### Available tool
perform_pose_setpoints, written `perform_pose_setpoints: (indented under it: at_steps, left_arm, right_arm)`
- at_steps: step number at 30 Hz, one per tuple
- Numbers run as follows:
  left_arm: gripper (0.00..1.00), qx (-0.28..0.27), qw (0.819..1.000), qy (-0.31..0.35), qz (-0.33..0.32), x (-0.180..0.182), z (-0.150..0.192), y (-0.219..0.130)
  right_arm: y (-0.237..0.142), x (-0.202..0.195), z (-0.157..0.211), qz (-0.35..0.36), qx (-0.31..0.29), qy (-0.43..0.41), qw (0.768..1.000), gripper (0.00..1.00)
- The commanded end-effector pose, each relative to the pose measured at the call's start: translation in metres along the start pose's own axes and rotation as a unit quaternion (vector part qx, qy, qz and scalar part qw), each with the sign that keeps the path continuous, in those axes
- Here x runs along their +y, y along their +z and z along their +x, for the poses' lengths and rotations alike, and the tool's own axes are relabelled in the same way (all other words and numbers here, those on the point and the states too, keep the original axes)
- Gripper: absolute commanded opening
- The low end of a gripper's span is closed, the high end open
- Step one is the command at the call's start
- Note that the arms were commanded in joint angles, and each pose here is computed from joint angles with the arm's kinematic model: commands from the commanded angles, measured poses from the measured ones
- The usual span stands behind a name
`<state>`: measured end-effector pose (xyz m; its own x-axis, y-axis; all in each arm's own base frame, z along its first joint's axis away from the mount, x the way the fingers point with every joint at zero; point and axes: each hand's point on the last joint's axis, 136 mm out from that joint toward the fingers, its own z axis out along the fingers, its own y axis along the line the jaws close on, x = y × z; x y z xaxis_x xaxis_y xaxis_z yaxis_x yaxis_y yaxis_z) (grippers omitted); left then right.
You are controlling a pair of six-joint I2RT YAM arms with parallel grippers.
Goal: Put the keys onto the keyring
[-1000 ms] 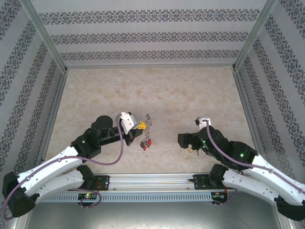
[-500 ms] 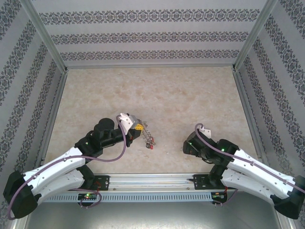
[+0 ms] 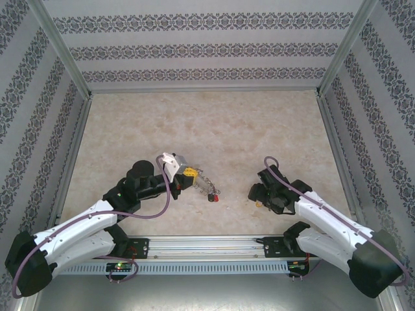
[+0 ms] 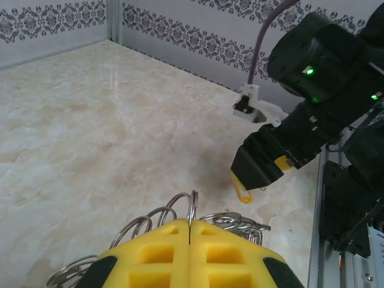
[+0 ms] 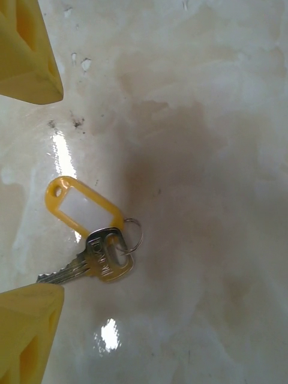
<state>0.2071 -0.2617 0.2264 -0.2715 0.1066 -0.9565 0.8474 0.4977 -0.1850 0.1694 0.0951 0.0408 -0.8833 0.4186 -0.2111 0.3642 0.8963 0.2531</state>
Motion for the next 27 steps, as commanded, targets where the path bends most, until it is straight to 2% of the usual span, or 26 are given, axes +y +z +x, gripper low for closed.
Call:
perform_pose_setpoints:
  at_steps: [1,15,27]
  left_arm:
    - [0.0,-0.054,0.998,0.012,0.019,-0.008,-0.027,-0.006]
    - [0.0,-0.059,0.998,0.016,0.025,-0.01,-0.028,-0.008]
    - [0.0,-0.063,0.997,0.018,0.027,-0.011,-0.028,-0.009]
  right_arm:
    - [0.006,0.011,-0.001,-0.023,0.01,-0.011,1.0,0.78]
    - [0.026,0.029,0.006,-0.033,0.033,-0.008,0.999,0.76]
    - [0.043,0.076,0.008,-0.063,0.037,-0.032,0.997,0.76]
